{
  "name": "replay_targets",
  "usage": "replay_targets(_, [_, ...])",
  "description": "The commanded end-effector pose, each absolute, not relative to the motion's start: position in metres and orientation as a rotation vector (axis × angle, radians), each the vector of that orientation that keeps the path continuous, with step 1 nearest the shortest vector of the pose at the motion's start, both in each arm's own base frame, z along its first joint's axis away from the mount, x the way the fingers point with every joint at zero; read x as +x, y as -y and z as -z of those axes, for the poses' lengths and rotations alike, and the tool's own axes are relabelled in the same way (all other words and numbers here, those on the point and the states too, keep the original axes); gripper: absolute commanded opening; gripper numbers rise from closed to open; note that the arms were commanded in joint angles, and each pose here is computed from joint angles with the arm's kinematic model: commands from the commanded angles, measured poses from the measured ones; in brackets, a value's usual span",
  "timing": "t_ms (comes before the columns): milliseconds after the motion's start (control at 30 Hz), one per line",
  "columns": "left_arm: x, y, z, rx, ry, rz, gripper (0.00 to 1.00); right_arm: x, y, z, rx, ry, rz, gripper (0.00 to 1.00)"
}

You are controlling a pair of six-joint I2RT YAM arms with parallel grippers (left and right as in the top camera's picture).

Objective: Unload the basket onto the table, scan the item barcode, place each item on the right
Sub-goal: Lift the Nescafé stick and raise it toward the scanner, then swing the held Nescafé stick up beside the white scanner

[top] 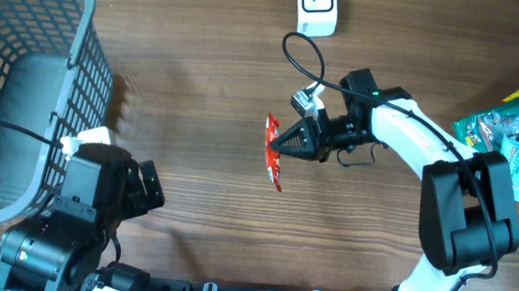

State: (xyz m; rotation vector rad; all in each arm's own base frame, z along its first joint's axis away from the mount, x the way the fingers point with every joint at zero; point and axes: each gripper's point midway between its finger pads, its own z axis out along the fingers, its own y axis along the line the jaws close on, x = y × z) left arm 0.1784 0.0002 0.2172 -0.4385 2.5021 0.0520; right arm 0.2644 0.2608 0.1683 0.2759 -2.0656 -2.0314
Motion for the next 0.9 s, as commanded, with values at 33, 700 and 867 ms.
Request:
replay_targets(33, [0.178, 0.0, -0.218, -0.425, -2.505, -0.053, 1.0, 0.264, -0.259, -0.186, 0.306, 2.011, 2.117, 0.04])
replay_targets(700, [0.178, 0.0, -0.218, -0.425, -2.505, -0.053, 1.0, 0.266, -0.243, -0.104, 0.183, 2.461, 1.517, 0.04])
replay_targets(867, [0.178, 0.0, -0.218, -0.425, -2.505, -0.053, 1.0, 0.252, -0.235, -0.103, 0.159, 2.449, 1.438, 0.04])
